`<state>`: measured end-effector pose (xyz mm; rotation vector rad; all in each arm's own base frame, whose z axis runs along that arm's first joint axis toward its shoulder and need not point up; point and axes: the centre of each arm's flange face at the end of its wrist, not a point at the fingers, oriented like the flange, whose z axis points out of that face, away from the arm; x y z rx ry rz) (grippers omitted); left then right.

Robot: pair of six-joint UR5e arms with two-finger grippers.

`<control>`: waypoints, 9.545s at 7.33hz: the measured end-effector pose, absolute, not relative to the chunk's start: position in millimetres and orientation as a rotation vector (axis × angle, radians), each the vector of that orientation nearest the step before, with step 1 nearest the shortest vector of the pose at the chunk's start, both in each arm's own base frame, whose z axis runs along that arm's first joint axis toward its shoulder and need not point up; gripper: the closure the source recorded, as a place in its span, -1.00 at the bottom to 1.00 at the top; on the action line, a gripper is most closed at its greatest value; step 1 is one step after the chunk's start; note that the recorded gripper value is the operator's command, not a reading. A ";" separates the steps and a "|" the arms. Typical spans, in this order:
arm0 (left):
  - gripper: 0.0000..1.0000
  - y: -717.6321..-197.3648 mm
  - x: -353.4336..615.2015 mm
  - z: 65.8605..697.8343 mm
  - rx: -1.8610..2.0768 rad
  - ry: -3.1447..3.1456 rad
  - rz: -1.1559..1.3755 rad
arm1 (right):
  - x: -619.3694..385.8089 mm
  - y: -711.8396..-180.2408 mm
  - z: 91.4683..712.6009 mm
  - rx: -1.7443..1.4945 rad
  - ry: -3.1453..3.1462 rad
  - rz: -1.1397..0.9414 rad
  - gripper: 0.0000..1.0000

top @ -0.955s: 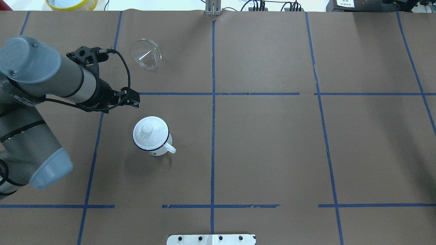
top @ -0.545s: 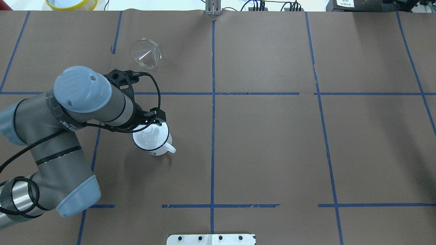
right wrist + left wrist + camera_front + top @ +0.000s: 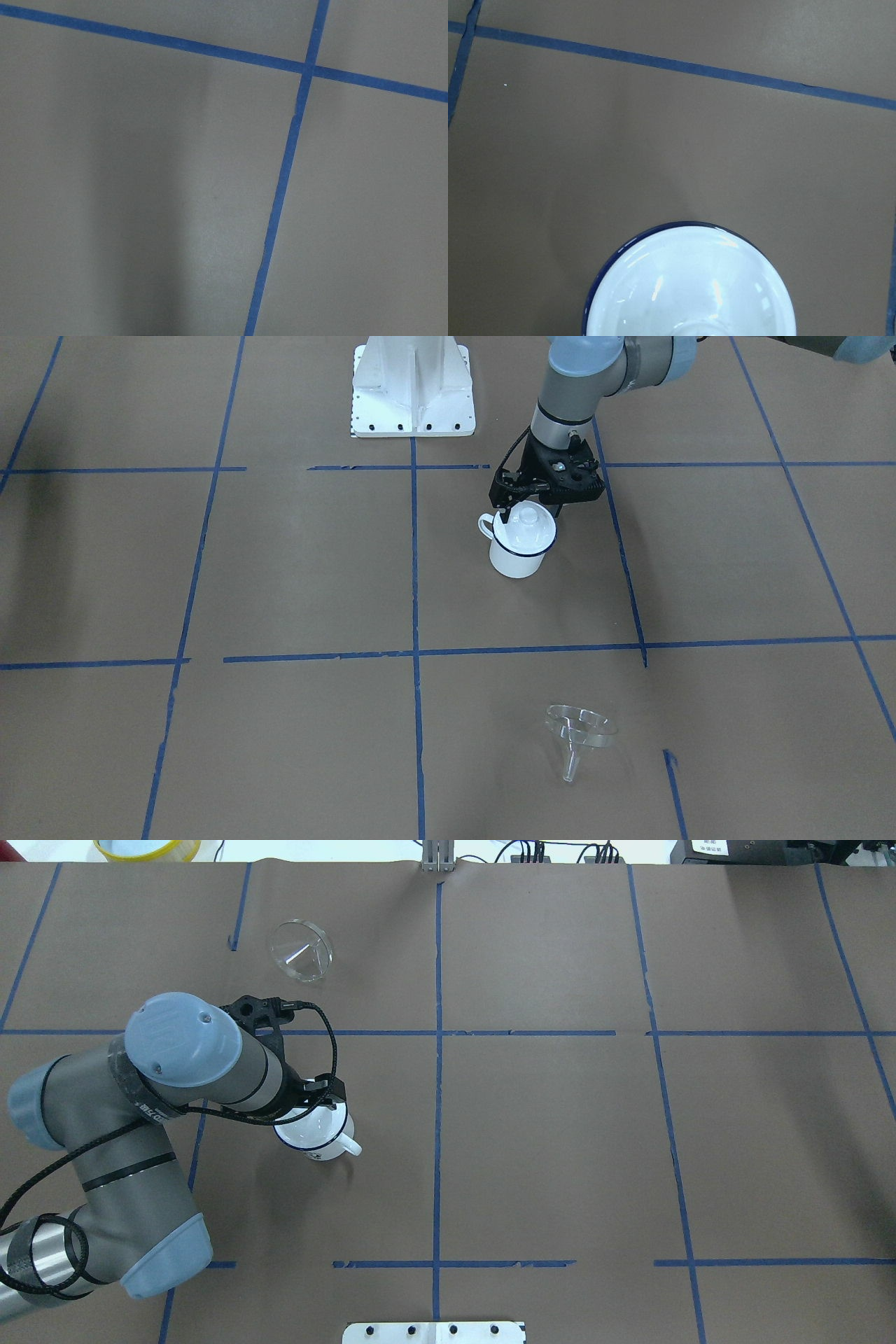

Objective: Place funnel on cup
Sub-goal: 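Lower the left gripper and close it on the lid's knob, then lift the white lid off the mug with the left gripper, then set the lid on the table beside the mug and open the left gripper, then move the left gripper up to the clear glass funnel, then close the left gripper on the glass funnel's rim, then lift the funnel and carry it over the open mug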

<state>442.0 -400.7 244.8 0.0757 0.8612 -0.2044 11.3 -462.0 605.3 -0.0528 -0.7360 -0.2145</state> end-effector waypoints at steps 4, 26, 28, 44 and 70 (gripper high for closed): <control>-0.84 -400.2 441.6 238.9 0.074 0.844 -0.199 | 11.4 -462.1 605.4 -0.053 -0.736 -0.214 -1.00; 1.00 -353.5 390.8 395.3 0.192 0.830 0.023 | 11.3 -462.3 604.8 -0.051 -0.736 -0.215 -1.00; 0.51 -354.1 396.2 399.6 0.188 0.824 0.026 | 11.3 -462.2 605.2 -0.052 -0.736 -0.215 -1.00; -0.99 -604.6 434.2 317.8 0.209 1.321 -1.280 | 11.3 -462.1 605.0 -0.052 -0.736 -0.215 -1.00; 1.00 -456.2 443.5 136.8 -0.057 0.718 -0.293 | 11.3 -462.1 605.0 -0.052 -0.736 -0.215 -1.00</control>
